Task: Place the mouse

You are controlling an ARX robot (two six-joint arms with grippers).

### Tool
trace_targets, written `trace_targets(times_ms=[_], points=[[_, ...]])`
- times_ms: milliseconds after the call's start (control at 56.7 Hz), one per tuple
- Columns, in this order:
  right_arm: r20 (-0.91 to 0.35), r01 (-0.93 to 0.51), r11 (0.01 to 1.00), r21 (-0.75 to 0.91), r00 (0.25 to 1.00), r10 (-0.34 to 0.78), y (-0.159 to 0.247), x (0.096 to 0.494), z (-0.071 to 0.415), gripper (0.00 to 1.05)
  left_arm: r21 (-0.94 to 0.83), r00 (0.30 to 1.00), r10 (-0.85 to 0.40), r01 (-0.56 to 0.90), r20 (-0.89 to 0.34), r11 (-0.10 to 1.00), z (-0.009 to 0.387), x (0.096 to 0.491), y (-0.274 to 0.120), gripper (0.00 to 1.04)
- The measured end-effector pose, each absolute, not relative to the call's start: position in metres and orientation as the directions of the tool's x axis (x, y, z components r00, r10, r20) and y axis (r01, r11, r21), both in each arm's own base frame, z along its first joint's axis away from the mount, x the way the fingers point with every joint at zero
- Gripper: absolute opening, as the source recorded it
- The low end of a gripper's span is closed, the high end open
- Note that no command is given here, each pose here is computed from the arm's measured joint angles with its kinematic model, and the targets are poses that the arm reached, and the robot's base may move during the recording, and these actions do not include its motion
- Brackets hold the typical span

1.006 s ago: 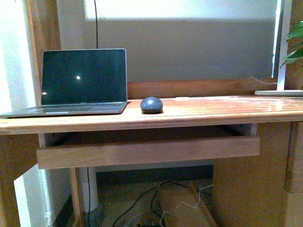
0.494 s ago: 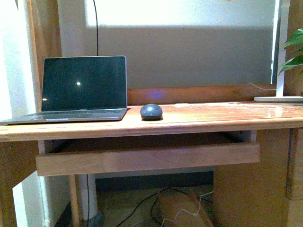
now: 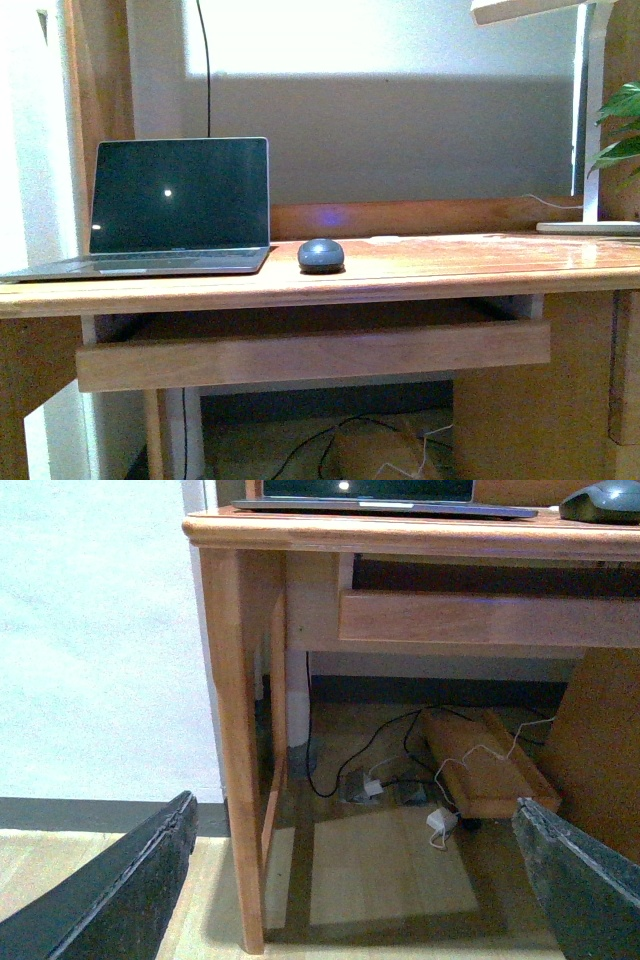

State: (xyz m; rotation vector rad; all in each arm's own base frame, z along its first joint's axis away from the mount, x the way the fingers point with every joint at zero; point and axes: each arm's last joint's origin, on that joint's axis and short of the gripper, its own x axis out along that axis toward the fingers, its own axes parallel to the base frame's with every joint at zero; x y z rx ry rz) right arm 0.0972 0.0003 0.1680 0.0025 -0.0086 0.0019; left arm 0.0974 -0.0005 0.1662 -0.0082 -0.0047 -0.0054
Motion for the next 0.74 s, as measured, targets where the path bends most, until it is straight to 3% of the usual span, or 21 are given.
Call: trace_targets(times_ms=[53, 741], points=[[0.009, -0.002, 1.0, 0.003, 1.0, 0.002, 0.0003, 0.0972, 0.168, 0.99, -0.008, 1.0, -0.005, 0.005, 0.005, 1.0, 0.1662, 0.0974, -0.0005, 0.97], [0.009, -0.002, 1.0, 0.002, 1.0, 0.002, 0.0003, 0.0972, 0.168, 0.97, -0.008, 1.0, -0.005, 0.005, 0.005, 1.0, 0.1662, 0.0974, -0.0005, 0.97]])
